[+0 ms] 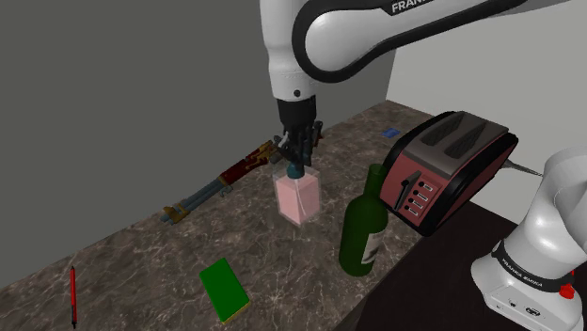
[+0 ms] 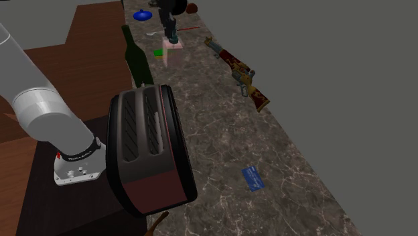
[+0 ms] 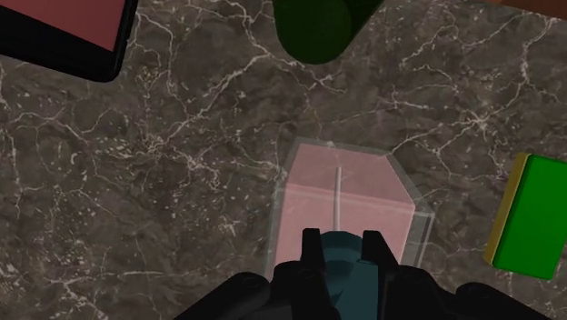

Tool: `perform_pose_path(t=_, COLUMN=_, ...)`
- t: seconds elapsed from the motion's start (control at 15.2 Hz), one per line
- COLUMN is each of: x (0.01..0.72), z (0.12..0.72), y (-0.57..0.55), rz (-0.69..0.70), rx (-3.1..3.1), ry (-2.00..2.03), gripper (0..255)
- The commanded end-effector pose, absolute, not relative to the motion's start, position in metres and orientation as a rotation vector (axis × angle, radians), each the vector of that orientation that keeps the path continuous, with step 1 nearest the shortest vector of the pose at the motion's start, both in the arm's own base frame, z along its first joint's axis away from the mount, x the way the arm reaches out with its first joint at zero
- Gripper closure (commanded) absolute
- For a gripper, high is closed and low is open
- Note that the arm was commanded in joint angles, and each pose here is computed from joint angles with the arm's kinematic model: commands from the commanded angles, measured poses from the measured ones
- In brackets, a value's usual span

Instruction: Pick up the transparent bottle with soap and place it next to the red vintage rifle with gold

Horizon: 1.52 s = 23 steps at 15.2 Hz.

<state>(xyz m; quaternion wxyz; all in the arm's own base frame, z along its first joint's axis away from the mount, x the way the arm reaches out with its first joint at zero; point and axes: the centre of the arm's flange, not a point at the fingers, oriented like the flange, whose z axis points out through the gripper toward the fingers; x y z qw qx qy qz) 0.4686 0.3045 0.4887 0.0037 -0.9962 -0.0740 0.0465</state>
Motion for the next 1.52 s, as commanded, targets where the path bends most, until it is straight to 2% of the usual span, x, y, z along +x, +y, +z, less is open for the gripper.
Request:
perform_pose_path(t=0.0, x=0.468, z=0.477, y=0.305, rz=0.145, rx=-3.122, ry=-0.232, gripper=255)
perform_pose_path(t=0.86, x=0.468, z=0.409, y=0.305, rz=0.145, rx=-3.122, ry=-0.232, gripper=255)
perform_pose_path(t=1.39, x=0.468, z=0.406, y=0.305, rz=0.145, rx=-3.122, ry=-0.232, gripper=255)
perform_pose_path(t=1.45, x=0.468, z=0.406, y=0.305, rz=0.145, rx=-3.122, ry=-0.232, gripper=0)
